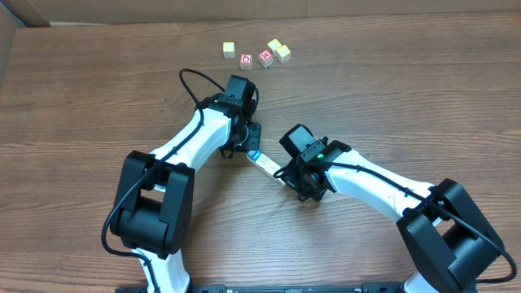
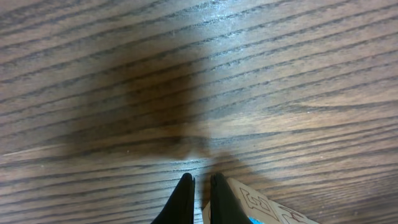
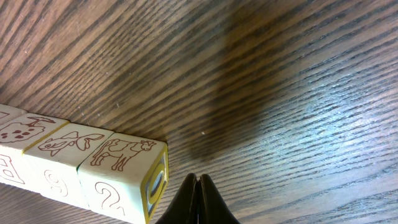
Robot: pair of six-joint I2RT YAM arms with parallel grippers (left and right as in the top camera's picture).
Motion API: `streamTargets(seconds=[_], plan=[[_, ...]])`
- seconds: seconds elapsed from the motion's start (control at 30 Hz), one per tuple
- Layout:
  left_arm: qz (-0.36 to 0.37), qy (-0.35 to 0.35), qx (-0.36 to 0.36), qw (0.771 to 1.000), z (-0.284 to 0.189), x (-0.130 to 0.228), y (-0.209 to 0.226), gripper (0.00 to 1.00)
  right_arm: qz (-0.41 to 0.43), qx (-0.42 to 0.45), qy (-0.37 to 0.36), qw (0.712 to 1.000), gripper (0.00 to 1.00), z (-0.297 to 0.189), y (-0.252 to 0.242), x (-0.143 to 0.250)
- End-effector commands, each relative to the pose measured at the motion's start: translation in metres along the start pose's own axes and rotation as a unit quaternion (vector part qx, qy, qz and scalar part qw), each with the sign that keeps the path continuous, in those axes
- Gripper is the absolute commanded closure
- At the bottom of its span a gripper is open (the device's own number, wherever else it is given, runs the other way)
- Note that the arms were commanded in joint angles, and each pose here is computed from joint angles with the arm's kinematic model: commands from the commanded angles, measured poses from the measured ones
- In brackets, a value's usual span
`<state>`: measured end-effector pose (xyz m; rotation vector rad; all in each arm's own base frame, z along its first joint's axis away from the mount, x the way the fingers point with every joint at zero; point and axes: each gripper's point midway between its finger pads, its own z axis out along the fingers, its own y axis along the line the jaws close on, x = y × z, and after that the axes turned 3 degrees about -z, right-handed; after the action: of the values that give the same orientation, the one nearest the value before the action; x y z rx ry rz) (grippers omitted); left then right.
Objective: Flip 4 blocks
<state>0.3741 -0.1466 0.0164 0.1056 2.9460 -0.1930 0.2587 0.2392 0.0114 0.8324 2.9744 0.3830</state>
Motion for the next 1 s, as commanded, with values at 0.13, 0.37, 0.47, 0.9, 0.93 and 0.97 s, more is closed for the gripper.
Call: streamTargets(seconds=[0.13,0.37,0.47,0.9,0.93,0.97], plan=[[0.017,0.015,0.003,1.0,0.0033,0.0058,-0.0009,0.96,-0.007,-0.019,-0.014,1.0,0.96,-0.0107,0.0128,-0.0005],[0.017,0.019,0.002,1.0,0.0033,0.0076,-0.0004,0.96,-0.013,-0.013,-0.033,0.999,0.96,-0.0105,0.0122,-0.0032],[0.017,0.019,0.002,1.0,0.0033,0.0076,-0.0004,0.96,-0.014,-0.018,-0.035,0.999,0.96,-0.0105,0.0145,-0.0036],[0.017,0.025,0.007,1.0,0.0032,0.0102,-0.0018,0.96,-0.015,-0.03,-0.034,0.999,0.96,-0.0023,0.0179,-0.004],[0.02,0.026,0.013,0.999,0.0031,0.0108,-0.004,0.96,-0.016,-0.032,-0.032,0.999,0.96,-0.0023,0.0189,-0.0035],[0.024,0.028,0.021,0.999,0.003,0.0115,-0.0066,0.96,-0.016,-0.034,-0.029,0.999,0.96,-0.0023,0.0197,-0.0024]])
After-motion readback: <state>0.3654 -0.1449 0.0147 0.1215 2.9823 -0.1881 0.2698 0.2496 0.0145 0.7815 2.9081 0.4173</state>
